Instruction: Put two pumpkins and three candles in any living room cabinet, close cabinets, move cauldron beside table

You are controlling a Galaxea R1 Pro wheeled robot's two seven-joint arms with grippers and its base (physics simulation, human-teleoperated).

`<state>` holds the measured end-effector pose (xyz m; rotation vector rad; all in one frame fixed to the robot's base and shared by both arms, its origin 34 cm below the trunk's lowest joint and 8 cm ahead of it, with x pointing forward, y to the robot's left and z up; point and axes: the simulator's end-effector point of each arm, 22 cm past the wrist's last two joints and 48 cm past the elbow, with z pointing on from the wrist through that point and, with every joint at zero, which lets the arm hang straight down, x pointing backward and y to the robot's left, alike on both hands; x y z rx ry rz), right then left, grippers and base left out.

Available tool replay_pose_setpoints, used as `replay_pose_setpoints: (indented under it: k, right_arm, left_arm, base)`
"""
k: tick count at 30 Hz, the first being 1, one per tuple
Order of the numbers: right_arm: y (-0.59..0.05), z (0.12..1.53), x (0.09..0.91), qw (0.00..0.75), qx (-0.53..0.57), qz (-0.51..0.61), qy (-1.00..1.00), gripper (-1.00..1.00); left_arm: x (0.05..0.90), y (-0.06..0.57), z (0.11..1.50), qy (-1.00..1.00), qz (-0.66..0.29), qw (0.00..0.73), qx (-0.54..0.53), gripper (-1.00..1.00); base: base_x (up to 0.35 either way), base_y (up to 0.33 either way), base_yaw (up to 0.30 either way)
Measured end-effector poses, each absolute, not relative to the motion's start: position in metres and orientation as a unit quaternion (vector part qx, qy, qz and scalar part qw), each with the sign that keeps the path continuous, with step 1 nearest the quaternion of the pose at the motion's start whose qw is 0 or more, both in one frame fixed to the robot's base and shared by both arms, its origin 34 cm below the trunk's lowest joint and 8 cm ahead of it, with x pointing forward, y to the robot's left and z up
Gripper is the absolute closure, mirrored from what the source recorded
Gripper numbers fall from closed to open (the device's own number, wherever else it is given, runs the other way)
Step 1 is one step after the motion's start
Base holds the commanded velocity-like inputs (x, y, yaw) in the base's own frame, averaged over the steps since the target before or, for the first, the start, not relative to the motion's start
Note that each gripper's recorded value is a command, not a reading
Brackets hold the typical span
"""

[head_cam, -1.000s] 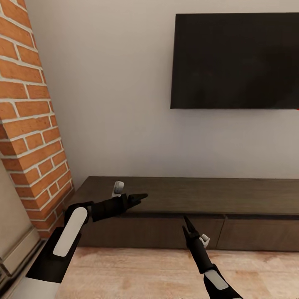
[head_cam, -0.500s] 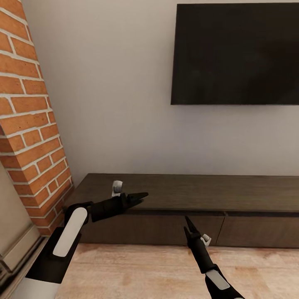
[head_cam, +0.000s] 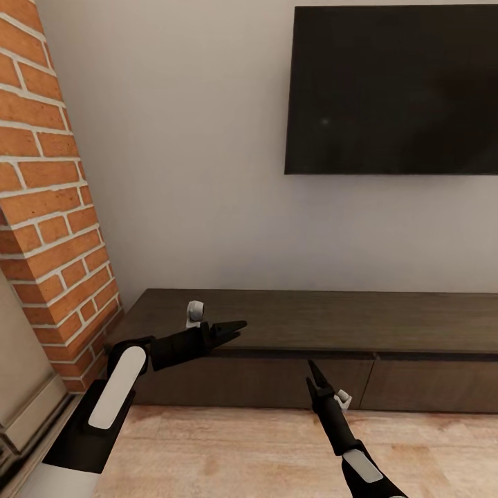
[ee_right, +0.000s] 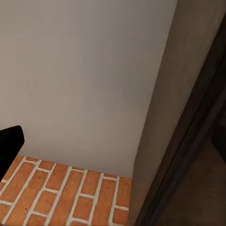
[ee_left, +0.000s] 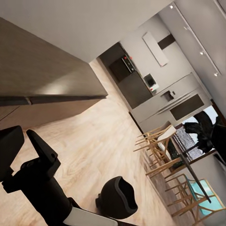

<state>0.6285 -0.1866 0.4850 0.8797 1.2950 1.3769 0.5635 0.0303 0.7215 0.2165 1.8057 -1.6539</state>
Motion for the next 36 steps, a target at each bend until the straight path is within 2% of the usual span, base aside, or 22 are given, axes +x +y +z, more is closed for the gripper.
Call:
replay_pose_setpoints:
  k: [4,13,36]
  right_arm:
    - [-0.1864,0.4847,0.6285,0.504,0.364,0.57,0.537,-1.0]
    - [-0.1864,0.4847,0.6284,0.504,0.364,0.57,0.537,-1.0]
    - [-0.1874,0.4822,0.6286,0.505,0.366,0.568,0.538,-1.0]
  left_arm:
    - [0.5634,0.0303,0.7216,0.692,-0.634,0.335,0.083,-1.0]
    - [0.5635,0.0304,0.722,0.692,-0.634,0.336,0.083,-1.0]
    - [0.5646,0.0307,0.7199,0.692,-0.634,0.335,0.082,-1.0]
  base:
    - [0.03,0.0,0.0]
    - [0.246,0.0,0.0]
    - [0.071,0.0,0.0]
